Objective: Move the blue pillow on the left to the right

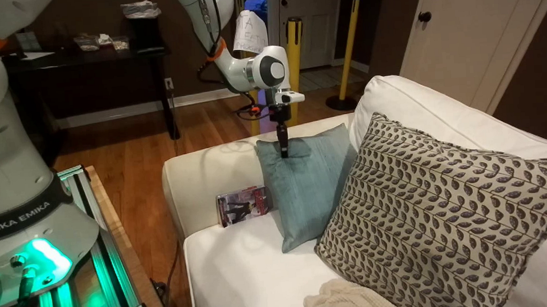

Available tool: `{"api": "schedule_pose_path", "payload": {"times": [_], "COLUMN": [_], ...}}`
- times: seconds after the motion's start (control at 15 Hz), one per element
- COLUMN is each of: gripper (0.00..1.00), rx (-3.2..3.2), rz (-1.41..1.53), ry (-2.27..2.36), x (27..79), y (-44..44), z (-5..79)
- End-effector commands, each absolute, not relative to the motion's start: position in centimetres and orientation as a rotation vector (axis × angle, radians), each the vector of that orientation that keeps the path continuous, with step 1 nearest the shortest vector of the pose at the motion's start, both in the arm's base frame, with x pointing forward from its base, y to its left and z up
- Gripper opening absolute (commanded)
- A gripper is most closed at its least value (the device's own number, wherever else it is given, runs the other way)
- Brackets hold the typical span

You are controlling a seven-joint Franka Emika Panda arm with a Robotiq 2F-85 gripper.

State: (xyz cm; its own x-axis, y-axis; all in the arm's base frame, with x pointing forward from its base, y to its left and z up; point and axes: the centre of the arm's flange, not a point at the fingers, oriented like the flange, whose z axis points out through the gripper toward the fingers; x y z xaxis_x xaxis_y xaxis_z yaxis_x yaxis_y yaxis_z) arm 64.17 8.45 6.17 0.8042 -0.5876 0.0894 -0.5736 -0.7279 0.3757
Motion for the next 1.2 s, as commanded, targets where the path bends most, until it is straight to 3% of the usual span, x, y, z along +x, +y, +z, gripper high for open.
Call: {"api": "schedule_pose_path", "payload": {"times": [0.0, 0.13, 1.13], "gripper": [0.17, 0.05, 0.05], "rx": [2.608, 2.623, 2.897], "rz": [-0.088, -0.096, -0.013], "ry": [-0.917, -0.92, -1.002], "x": [63.9, 63.5, 57.4], "y": [8.0, 7.3, 2.2], "z": [6.5, 7.5, 27.0]}}
